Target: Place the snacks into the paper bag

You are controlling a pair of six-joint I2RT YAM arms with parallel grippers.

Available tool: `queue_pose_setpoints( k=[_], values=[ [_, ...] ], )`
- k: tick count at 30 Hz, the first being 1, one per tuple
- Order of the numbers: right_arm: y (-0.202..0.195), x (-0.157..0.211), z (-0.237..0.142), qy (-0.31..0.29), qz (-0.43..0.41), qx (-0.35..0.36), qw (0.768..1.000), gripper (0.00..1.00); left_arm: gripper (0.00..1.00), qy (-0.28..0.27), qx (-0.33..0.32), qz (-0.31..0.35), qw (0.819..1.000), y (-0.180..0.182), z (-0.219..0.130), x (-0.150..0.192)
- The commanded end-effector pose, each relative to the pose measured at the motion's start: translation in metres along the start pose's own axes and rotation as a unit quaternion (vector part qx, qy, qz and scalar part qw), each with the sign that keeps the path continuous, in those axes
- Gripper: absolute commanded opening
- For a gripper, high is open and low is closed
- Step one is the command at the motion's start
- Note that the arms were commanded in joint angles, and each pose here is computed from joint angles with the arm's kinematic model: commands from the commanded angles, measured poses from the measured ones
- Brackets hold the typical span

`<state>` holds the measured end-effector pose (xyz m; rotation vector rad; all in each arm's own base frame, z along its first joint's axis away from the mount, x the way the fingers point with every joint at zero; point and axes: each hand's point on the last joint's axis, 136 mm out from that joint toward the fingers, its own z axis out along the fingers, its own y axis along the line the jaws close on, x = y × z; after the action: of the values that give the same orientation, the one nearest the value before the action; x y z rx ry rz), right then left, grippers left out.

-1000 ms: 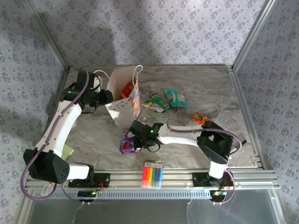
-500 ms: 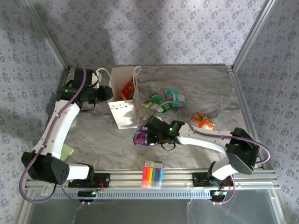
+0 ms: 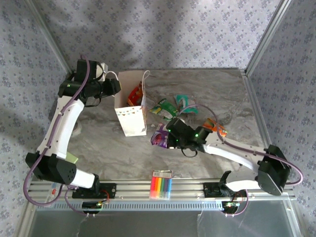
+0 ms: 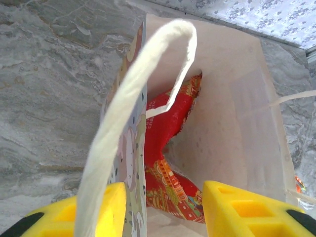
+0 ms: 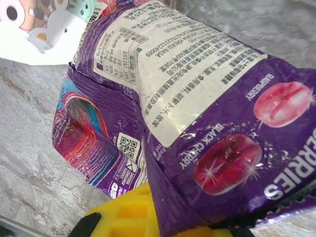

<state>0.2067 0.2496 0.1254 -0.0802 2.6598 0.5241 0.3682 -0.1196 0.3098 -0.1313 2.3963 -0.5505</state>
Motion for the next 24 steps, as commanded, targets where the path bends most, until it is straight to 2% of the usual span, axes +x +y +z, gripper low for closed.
queue_pose_setpoints(
  k=[1,9,16,21,24],
  values=[
    [-0.016,-0.01,-0.017,-0.03,0.017,0.009,0.999,0.0,0.45,-0.011,-0.016,0.012,1.0,0.0,-0.008,-0.011],
    [-0.043,-0.021,-0.046,-0.068,0.049,0.006,0.996,0.0,0.39,-0.016,-0.027,0.001,1.0,0.01,0.0,-0.011],
    [-0.059,-0.027,-0.056,-0.081,0.071,0.011,0.994,0.0,0.27,-0.044,0.042,-0.012,0.998,0.002,-0.005,-0.011],
    [-0.06,-0.031,-0.056,-0.083,0.079,0.006,0.993,0.0,0.22,-0.057,0.039,-0.014,0.997,0.006,-0.008,-0.013],
    [-0.062,-0.031,-0.055,-0.081,0.082,0.006,0.993,0.0,0.15,-0.058,0.045,0.0,0.997,0.004,-0.008,-0.012]
  ],
)
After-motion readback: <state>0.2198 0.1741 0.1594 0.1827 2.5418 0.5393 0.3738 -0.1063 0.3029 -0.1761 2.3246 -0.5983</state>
